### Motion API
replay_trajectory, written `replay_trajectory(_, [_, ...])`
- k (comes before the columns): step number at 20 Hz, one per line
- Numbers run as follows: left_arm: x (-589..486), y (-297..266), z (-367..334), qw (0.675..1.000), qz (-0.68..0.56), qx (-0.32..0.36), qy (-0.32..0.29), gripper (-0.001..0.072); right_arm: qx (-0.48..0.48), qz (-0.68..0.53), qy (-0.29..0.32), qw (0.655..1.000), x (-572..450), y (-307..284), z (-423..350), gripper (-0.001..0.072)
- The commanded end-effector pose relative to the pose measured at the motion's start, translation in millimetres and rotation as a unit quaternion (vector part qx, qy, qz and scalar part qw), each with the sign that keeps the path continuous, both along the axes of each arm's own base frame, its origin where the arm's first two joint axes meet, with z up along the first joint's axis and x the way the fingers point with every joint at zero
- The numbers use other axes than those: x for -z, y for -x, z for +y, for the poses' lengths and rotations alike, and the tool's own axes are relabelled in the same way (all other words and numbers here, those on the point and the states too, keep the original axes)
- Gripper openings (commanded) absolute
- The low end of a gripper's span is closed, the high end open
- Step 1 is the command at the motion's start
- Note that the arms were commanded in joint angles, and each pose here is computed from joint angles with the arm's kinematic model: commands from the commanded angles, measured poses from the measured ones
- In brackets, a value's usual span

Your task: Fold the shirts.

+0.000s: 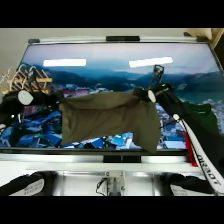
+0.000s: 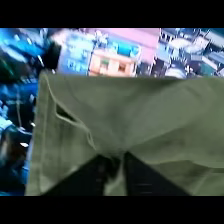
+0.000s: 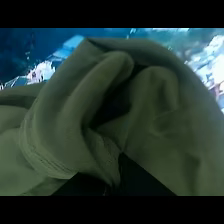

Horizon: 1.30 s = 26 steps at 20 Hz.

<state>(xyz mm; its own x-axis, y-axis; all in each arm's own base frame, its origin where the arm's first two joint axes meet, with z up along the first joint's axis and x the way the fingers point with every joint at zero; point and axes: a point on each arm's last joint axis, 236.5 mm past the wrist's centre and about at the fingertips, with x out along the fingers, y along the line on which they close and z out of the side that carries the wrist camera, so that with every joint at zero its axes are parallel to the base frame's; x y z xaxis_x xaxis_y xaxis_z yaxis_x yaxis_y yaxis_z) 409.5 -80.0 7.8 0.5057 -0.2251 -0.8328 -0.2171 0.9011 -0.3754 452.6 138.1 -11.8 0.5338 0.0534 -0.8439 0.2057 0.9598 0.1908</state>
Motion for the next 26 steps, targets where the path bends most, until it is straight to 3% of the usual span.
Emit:
replay_trajectory(1, [25,15,-19,0.996,0.07,-0.006,0.05,0.044,-0.021,0.005,0.0,1.0,-6,-1,-1,0.0126])
replay_trajectory(2, [23,26,-16,0.995,0.087,0.034,0.033,0.058,-0.042,-0.008,0.032,0.999,-27,-3,-17,0.0432])
replay_trajectory(3, [19,37,-8,0.992,0.109,0.062,0.022,0.0586,-0.059,-0.016,0.075,0.995,-47,-3,-38,0.0595])
replay_trajectory(6, [2,77,42,0.976,0.198,0.084,-0.004,0.0585,-0.062,0.009,0.208,0.976,-102,23,-130,0.0594])
replay_trajectory(8, [2,113,74,0.964,0.25,0.087,-0.015,0.0584,-0.051,0.068,0.222,0.971,-108,58,-177,0.0542])
replay_trajectory(10, [18,149,85,0.957,0.284,0.062,0.004,0.0582,-0.047,0.132,0.174,0.975,-92,92,-202,0.0542])
replay_trajectory(12, [46,183,77,0.95,0.308,0.042,0.033,0.0511,-0.049,0.175,0.096,0.979,-70,115,-203,0.0542])
replay_trajectory(15, [82,206,43,0.946,0.307,0.024,0.101,0.0511,-0.039,0.197,0.007,0.98,-47,131,-191,0.0543])
replay_trajectory(19, [104,193,15,0.949,0.262,-0.023,0.172,0.0513,-0.045,0.21,-0.014,0.977,-34,139,-181,0.0543])
replay_trajectory(24, [116,198,14,0.947,0.264,-0.041,0.177,0.0502,-0.043,0.202,-0.013,0.978,-34,134,-182,0.0543])
replay_trajectory(26, [118,190,19,0.951,0.252,-0.059,0.172,0.028,-0.044,0.203,-0.018,0.978,-34,135,-179,0.0545])
